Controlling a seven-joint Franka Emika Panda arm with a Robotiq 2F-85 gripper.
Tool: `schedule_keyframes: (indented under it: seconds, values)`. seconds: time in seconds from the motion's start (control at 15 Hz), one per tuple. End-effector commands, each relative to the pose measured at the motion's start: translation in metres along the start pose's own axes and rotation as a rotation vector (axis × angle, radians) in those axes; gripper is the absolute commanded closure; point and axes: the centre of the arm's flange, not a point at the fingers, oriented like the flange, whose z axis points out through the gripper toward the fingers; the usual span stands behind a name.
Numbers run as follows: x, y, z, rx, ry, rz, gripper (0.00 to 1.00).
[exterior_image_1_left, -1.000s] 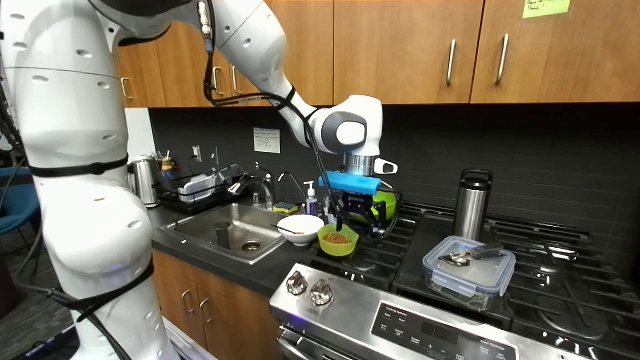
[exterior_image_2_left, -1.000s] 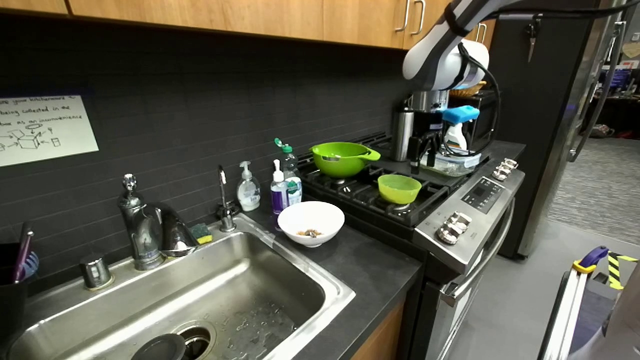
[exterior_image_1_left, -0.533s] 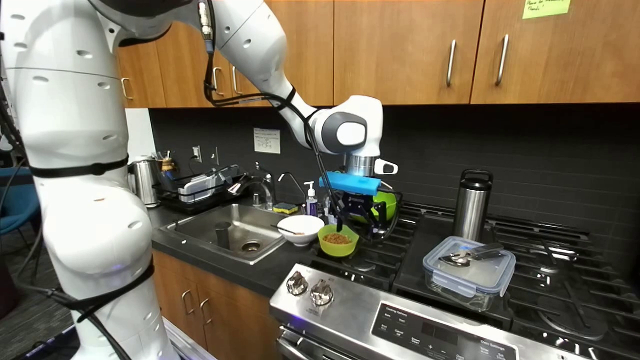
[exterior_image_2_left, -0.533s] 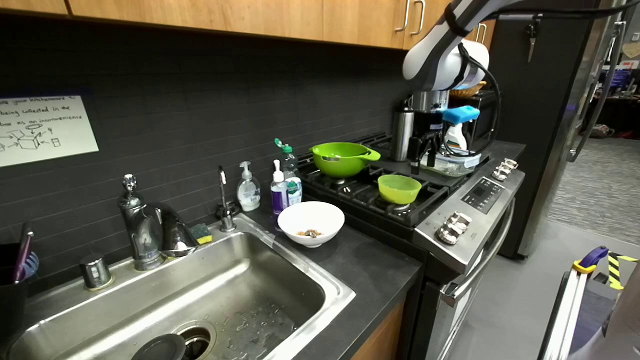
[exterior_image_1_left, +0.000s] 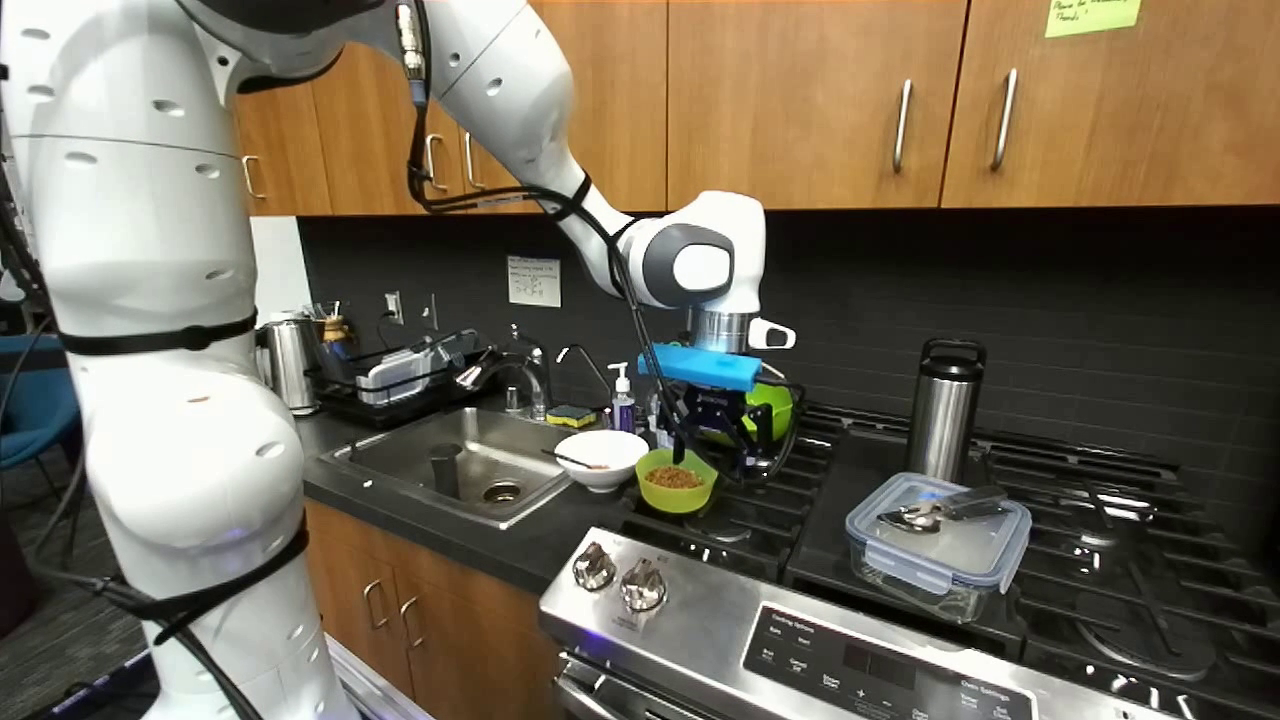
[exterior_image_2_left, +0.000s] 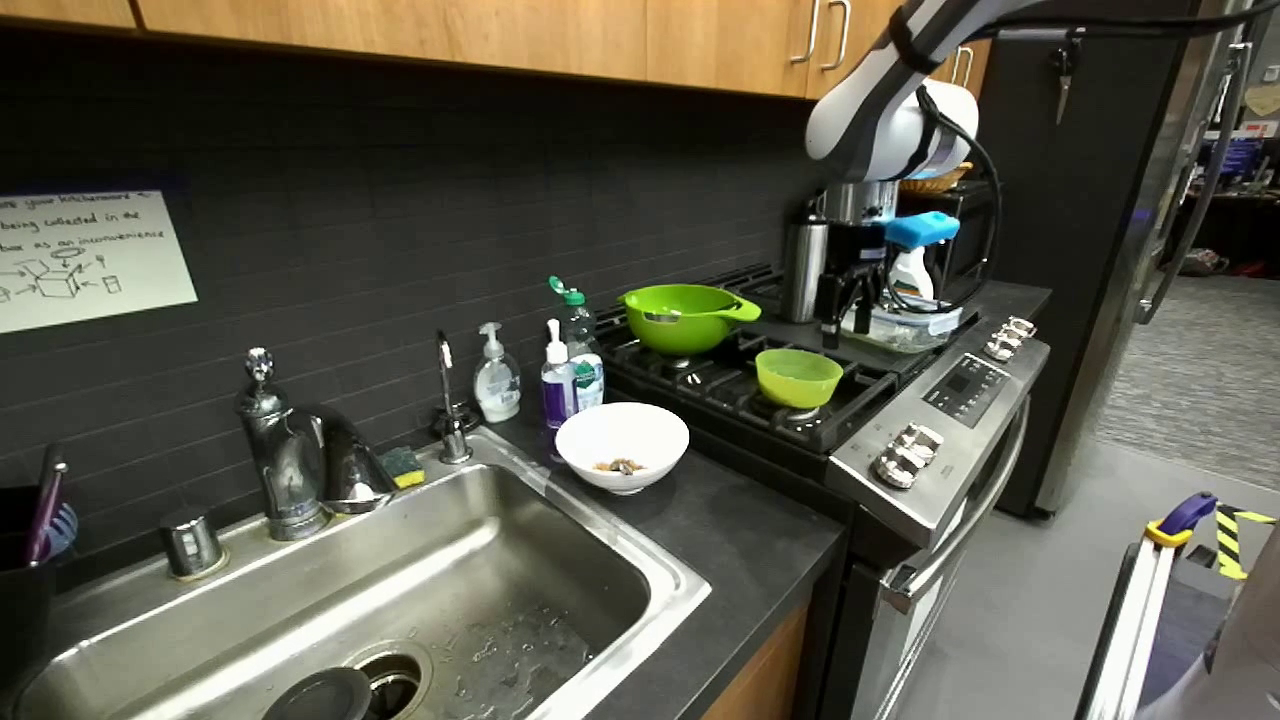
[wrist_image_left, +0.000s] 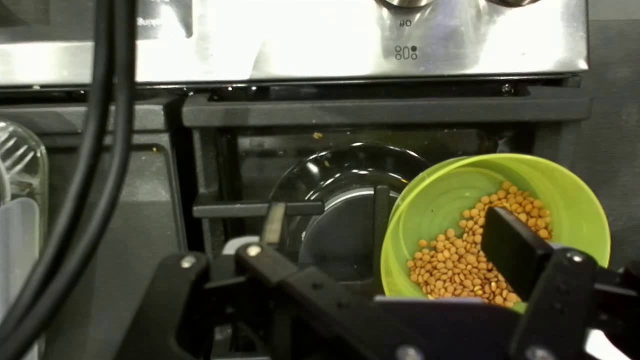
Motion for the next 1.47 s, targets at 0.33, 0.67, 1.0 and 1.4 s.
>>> schedule_keyframes:
  seconds: [0.33,0.67,1.0,1.4]
  values:
    - [0.000,0.000,0.000,0.000,0.000,0.000,0.00]
    - [0.000,0.000,0.000,0.000,0.000,0.000,0.00]
    - [0.004,-0.001,0.002,0.000,-0.001,0.000,0.00]
    - [0.020,-0.005,0.009,-0.018,0.022,0.002,0.00]
